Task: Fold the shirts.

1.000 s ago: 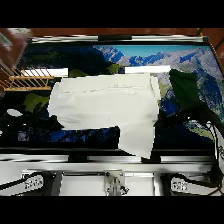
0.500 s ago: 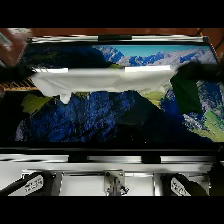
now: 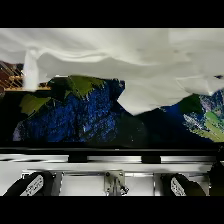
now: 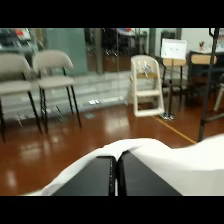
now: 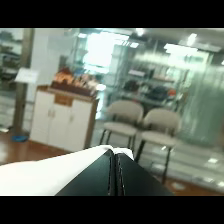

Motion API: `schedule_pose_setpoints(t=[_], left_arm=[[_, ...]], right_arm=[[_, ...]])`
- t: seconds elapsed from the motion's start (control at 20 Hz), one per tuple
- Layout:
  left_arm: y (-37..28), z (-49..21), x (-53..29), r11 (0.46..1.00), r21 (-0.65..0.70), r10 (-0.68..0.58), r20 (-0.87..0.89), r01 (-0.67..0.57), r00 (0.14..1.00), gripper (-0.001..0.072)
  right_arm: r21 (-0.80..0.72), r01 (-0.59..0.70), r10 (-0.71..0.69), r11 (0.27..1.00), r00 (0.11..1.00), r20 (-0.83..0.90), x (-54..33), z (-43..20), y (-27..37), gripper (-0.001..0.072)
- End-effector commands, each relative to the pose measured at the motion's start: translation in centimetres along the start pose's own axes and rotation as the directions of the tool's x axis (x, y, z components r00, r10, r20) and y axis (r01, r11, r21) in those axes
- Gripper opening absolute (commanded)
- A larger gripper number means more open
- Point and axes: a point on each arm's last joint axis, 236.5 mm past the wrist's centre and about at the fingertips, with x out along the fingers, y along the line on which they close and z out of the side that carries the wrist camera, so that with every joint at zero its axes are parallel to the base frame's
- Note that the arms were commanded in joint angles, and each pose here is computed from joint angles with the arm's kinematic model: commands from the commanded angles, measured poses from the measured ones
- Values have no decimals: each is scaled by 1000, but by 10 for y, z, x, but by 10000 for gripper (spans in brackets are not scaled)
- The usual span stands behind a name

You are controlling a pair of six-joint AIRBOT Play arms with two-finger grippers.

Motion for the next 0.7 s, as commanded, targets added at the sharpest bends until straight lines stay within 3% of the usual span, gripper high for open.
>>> schedule_pose_setpoints(t=[0.0, 0.2, 0.35, 0.5, 0.65], left_arm=[[-5, 15, -38, 988, 101, 116, 30, -119, 993, 27], [-5, -5, -42, 986, 118, 127, -53, -120, 990, 27], [6, -48, -26, 993, 83, 100, -204, -84, 974, 27], [25, -130, -6, 999, -20, 25, -447, -38, 894, 28], [47, -237, 9, 981, -192, -104, -677, -38, 729, 28]], right_arm=[[-122, 89, -85, 989, 996, 36, -43, 35, 3, 47], [-121, 101, -105, 988, 994, -31, -57, 25, 6, 47], [-50, 81, -89, 995, 982, -168, -42, -23, -1, 47], [83, 70, -30, 994, 911, -411, -18, -121, -9, 47], [253, 79, 118, 964, 728, -675, 4, -263, -9, 47]])
